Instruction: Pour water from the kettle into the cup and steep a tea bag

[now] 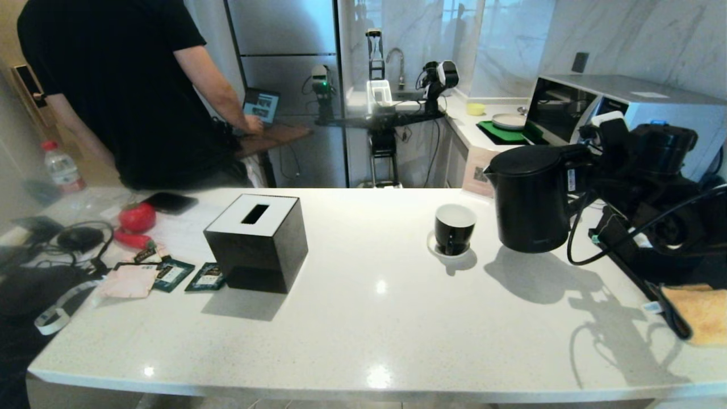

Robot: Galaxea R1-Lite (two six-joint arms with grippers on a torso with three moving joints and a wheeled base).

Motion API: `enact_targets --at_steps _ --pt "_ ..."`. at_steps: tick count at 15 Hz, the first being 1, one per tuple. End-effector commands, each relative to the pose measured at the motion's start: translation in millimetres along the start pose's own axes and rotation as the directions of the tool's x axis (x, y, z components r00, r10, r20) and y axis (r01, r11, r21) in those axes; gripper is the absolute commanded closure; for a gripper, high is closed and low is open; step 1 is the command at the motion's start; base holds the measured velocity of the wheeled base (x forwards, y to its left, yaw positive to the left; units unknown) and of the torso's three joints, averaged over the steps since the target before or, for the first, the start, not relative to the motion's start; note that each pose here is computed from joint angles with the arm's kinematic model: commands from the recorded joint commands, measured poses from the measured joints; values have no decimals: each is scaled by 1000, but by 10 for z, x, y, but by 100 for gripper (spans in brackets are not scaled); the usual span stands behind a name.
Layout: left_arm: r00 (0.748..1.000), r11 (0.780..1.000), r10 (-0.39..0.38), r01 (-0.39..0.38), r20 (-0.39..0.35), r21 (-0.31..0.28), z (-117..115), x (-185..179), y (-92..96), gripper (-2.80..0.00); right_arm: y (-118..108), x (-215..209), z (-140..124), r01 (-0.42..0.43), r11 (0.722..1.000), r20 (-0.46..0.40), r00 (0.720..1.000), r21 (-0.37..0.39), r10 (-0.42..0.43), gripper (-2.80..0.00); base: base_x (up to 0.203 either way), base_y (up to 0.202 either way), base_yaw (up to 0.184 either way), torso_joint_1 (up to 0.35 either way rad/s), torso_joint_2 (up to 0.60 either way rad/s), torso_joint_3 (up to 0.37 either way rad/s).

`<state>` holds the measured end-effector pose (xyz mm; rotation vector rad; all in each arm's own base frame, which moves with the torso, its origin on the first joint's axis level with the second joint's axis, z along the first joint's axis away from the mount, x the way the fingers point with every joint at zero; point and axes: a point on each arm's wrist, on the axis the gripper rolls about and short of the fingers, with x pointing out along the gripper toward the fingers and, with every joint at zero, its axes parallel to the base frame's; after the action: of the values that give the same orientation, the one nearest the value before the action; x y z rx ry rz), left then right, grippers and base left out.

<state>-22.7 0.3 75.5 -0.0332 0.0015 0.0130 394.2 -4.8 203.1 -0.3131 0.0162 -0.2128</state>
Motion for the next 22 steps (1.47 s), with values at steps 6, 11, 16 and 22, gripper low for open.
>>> enact_targets --at_steps 6,11,16,22 --pt "1000 1000 1 -1 -1 -1 0 1 0 0 197 195 79 1 998 17 1000 -63 0 0 0 0 0 0 0 0" --pt "1000 1000 1 -1 -1 -1 0 1 0 0 195 230 92 7 995 27 1000 -102 -4 0 0 0 0 0 0 0" --pt "1000 1000 1 -1 0 -1 0 0 0 0 220 248 52 3 990 21 1000 -144 0 0 0 0 0 0 0 0" --pt "1000 1000 1 -1 -1 -1 0 1 0 0 225 246 56 5 984 22 1000 -180 -1 0 0 0 0 0 0 0"
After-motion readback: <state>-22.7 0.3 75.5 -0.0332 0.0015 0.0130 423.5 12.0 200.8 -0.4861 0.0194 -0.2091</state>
